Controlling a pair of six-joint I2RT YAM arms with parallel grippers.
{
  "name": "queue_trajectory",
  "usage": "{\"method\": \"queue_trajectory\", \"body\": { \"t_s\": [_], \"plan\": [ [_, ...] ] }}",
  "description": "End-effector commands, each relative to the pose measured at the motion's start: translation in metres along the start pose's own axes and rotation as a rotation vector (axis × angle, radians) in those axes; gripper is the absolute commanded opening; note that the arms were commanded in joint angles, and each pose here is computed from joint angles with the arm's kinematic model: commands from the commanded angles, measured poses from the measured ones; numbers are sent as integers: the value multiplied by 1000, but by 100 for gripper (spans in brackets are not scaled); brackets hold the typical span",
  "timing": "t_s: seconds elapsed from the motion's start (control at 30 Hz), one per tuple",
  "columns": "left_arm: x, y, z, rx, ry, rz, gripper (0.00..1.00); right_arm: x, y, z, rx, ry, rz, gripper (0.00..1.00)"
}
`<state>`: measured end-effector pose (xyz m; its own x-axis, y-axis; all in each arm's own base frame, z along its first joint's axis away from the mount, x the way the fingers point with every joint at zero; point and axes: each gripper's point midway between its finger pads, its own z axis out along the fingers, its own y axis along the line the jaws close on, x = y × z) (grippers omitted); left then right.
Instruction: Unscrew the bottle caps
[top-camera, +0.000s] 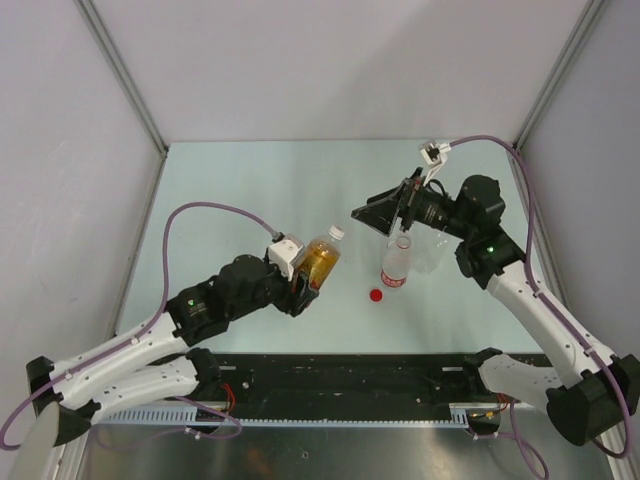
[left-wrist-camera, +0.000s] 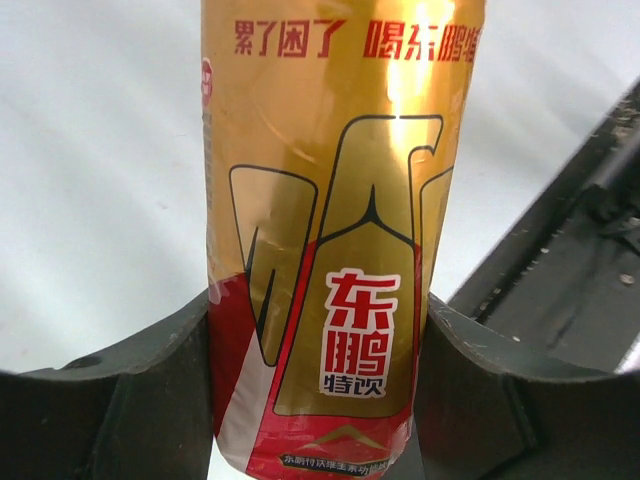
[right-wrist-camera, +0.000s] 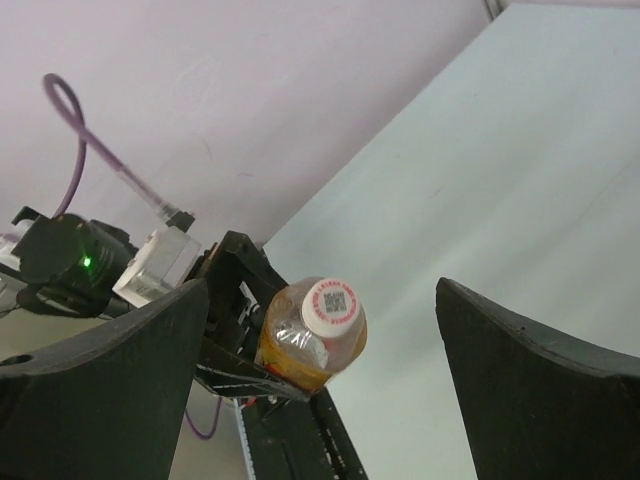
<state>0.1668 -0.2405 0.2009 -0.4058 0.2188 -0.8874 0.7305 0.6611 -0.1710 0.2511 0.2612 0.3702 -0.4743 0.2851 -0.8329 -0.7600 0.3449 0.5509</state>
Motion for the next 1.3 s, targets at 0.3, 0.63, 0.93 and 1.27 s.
{"method": "queue_trajectory", "body": {
  "t_s": [0.3, 0.63, 0.93, 1.27],
  "plan": [
    [-22, 61, -34, -485, -50, 60, 36, 5, -9, 25, 35, 17, 167, 99],
    [-14, 54, -26, -525, 19, 156, 36, 38, -8, 65, 6, 124, 255, 94],
    [-9, 50, -19, -523, 54, 186, 36, 61, -25, 78, 39, 211, 310, 69],
    [-7, 50, -17, -519, 64, 195, 37, 75, -32, 80, 45, 259, 345, 54]
  ]
}}
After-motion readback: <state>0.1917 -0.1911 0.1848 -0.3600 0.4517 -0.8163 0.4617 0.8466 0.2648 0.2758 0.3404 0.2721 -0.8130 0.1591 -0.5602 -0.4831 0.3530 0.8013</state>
